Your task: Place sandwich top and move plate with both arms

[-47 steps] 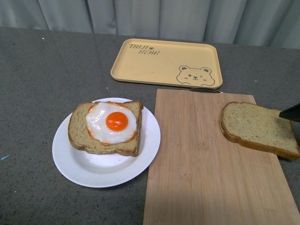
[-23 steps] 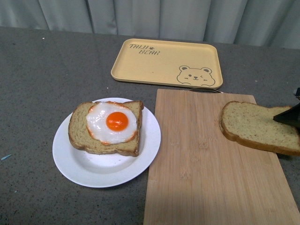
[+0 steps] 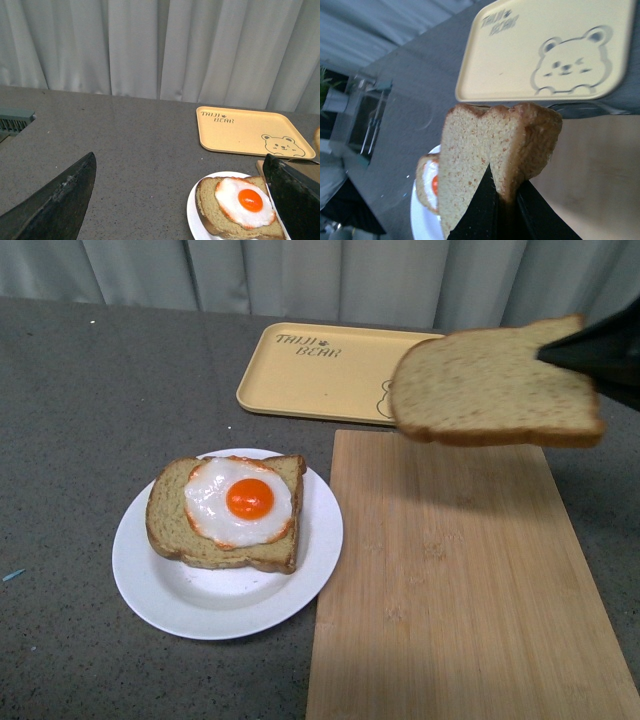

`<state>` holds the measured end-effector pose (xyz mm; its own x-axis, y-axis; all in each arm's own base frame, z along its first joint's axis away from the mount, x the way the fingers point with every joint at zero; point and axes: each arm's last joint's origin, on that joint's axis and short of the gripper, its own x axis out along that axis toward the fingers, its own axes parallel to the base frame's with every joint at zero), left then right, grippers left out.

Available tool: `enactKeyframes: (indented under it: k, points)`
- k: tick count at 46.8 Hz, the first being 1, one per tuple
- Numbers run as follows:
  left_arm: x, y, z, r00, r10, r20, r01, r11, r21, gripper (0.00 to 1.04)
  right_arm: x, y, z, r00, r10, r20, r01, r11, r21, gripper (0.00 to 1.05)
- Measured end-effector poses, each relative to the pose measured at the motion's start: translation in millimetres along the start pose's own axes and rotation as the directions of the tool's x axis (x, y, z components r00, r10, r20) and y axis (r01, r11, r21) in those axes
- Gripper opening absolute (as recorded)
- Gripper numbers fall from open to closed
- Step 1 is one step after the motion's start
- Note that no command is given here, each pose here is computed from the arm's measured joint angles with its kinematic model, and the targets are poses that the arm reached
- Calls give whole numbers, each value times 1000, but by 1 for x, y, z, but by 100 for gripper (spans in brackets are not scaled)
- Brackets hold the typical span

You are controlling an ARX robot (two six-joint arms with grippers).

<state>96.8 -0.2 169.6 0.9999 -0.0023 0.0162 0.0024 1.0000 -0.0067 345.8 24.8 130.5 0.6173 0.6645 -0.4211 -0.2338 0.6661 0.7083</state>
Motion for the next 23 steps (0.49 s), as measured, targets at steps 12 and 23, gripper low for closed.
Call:
enactKeyframes:
  k: [12, 23]
  points:
    - [0, 0, 0, 1000, 0, 0, 0, 1000, 0, 98, 80, 42, -29, 978, 136, -158, -137, 991, 5, 3]
    - [0, 0, 0, 1000, 0, 0, 0, 1000, 0, 98, 129, 63, -46, 961, 170, -217, -158, 985, 69, 3]
